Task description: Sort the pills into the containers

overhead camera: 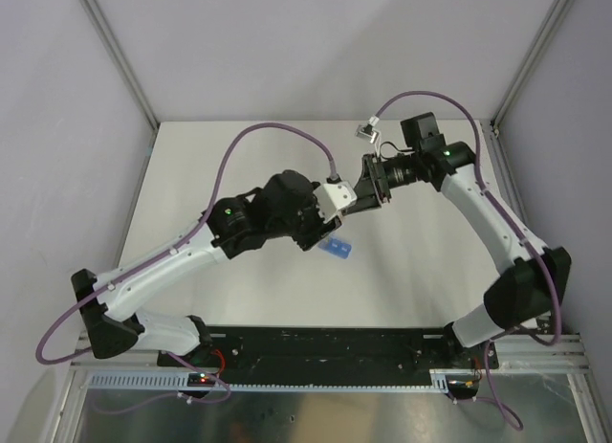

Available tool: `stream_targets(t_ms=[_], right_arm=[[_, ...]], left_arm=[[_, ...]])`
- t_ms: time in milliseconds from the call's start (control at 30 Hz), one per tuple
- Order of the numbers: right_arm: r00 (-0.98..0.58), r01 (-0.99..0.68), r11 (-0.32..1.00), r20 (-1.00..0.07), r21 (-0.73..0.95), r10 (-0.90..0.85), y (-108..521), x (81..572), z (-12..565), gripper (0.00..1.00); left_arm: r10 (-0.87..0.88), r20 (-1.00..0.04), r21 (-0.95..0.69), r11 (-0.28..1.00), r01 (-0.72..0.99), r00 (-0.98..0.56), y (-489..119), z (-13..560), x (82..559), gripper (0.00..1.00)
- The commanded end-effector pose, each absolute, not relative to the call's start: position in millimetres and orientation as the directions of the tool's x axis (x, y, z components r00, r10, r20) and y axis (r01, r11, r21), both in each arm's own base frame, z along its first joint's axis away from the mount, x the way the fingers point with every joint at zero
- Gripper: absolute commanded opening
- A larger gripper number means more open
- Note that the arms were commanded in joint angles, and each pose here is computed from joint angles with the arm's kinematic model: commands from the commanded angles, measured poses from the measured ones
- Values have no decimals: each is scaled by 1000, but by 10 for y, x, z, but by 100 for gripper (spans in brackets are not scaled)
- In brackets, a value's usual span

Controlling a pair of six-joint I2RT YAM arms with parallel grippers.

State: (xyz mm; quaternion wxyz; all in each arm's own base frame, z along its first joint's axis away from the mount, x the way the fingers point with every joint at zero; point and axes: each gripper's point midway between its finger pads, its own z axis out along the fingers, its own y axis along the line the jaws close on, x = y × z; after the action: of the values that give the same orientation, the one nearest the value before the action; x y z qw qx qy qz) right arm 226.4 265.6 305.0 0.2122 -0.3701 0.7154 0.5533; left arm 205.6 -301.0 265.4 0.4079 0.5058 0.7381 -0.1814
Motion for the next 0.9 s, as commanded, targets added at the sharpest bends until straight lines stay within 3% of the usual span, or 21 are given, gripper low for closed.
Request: stream_targets(t_ms=[0,167,300,433,667,800,867], right_arm=[[-769,-625,103,-587,774,-253,2801,2518,2937,22],[-798,-585,112,-546,803,-253,2827,2581,2856,43],[-745,-660,134,-620,740,-246,2739,2571,2945,62],[-674,-738,176,-703,651,-227,2558,2547,3071,73],[-568,-820,230,-795,525,-211,2216,2405,3274,81],[-459,-882,232,-858,410,-232,2112,2246,3385,81],[-386,-915,224,-890,335,-243,2093,2164,3457,81]], left_arm=[[600,-800,368,497,786,-5,-3168,2947,2275,0],[656,-754,446,542,712,-27,-3098,2774,2423,0],[670,-741,453,535,713,-31,-3085,2676,2422,0],[661,-750,442,528,725,-24,-3087,2700,2396,0],[598,-801,372,514,773,-13,-3065,2870,2350,0],[542,-841,280,444,851,-6,-3052,2974,2212,0],[494,-869,193,350,917,-6,-3097,3026,2026,0]])
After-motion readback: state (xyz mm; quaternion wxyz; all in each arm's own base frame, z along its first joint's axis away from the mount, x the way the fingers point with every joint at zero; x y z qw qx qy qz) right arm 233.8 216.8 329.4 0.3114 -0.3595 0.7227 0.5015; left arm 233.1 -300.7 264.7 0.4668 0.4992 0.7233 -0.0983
